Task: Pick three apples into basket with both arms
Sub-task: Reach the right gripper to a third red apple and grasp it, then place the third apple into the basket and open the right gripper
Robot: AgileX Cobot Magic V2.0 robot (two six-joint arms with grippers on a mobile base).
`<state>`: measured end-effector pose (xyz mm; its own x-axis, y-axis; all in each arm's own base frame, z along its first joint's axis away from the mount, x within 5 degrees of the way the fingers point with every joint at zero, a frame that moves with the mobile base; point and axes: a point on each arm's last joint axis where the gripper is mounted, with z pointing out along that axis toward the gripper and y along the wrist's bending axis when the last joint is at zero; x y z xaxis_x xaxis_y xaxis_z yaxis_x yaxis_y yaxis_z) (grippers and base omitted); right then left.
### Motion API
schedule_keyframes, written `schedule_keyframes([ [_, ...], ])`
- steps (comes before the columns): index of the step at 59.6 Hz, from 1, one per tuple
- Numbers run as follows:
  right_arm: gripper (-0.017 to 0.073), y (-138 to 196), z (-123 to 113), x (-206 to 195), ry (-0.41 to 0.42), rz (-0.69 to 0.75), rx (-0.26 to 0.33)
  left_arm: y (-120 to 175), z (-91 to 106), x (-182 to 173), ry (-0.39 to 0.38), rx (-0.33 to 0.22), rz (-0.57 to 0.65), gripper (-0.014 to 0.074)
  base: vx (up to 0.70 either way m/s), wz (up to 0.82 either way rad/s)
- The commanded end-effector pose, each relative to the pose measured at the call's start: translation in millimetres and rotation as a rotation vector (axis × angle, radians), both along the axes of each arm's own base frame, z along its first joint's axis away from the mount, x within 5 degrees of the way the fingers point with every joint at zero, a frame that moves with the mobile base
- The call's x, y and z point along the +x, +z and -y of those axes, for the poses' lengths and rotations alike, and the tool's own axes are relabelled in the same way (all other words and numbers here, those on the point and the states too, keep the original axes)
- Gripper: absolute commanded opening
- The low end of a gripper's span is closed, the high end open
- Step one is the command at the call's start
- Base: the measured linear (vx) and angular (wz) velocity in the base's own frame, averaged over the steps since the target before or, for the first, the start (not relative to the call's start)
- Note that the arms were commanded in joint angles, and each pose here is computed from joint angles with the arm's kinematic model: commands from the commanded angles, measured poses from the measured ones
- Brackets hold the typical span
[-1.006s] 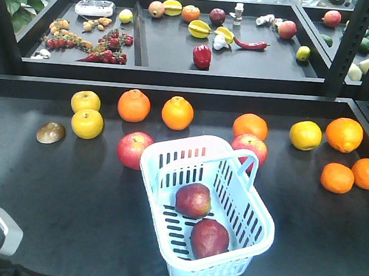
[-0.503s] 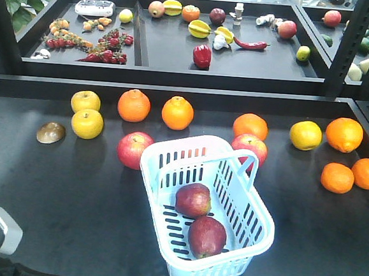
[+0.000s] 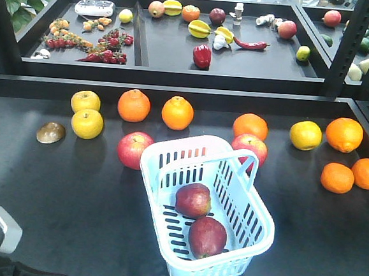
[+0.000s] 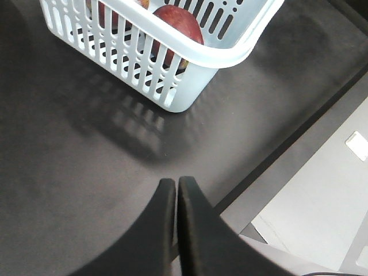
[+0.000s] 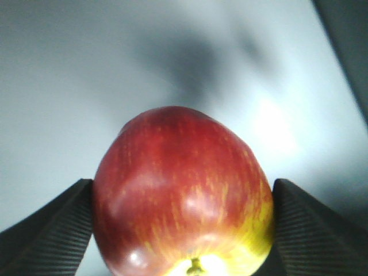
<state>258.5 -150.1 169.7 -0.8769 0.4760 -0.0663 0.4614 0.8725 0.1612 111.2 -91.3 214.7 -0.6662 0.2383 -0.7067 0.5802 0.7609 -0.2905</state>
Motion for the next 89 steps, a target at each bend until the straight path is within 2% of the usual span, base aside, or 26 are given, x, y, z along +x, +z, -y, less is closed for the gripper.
schedule_keyframes([
  [1,-0.001,52,-11,5,0.031,0.23,0.019,11,1.4,4,0.031,-0.04,0.043,-0.0006,0.0,0.0],
  [8,-0.0004,80,-29,3,0.105,0.379,0.094,11,1.3,5,0.033,-0.04,0.045,-0.0006,0.0,0.0],
  [15,-0.0004,101,-60,1,0.229,0.472,0.14,11,1.0,5,0.039,-0.04,0.051,-0.0006,0.0,0.0],
  [23,-0.0004,119,-109,-2,0.41,0.538,0.139,12,0.7,6,0.046,-0.041,0.059,-0.0006,0.0,0.0],
  [32,0.0,130,-161,-3,0.564,0.605,0.162,12,0.7,6,0.046,-0.041,0.059,-0.0006,0.0,0.0],
  [38,0.0004,133,-189,0,0.632,0.655,0.173,12,0.7,6,0.046,-0.041,0.059,-0.0006,0.0,0.0],
  [47,0.0034,128,-224,6,0.719,0.707,0.155,12,0.7,6,0.046,-0.041,0.059,-0.0006,0.0,0.0],
  [55,0.0141,116,-246,15,0.761,0.715,0.143,12,0.2,7,0.058,-0.042,0.072,-0.0006,0.0,0.0],
  [59,0.0246,108,-253,19,0.772,0.702,0.143,12,0.2,7,0.057,-0.042,0.071,-0.0006,0.0,0.0],
  [67,0.0515,96,-257,25,0.773,0.671,0.143,12,0.6,6,0.05,-0.041,0.063,-0.0006,0.0,0.0],
  [76,0.0713,92,-257,28,0.767,0.67,0.132,12,0.4,7,0.053,-0.041,0.067,-0.0006,0.0,0.0],
  [81,0.0728,93,-257,29,0.765,0.674,0.131,12,0.4,7,0.053,-0.041,0.067,-0.0006,0.0,0.0],
  [89,0.07,95,-258,28,0.765,0.674,0.138,12,0.5,7,0.052,-0.041,0.065,-0.0006,0.0,0.0],
])
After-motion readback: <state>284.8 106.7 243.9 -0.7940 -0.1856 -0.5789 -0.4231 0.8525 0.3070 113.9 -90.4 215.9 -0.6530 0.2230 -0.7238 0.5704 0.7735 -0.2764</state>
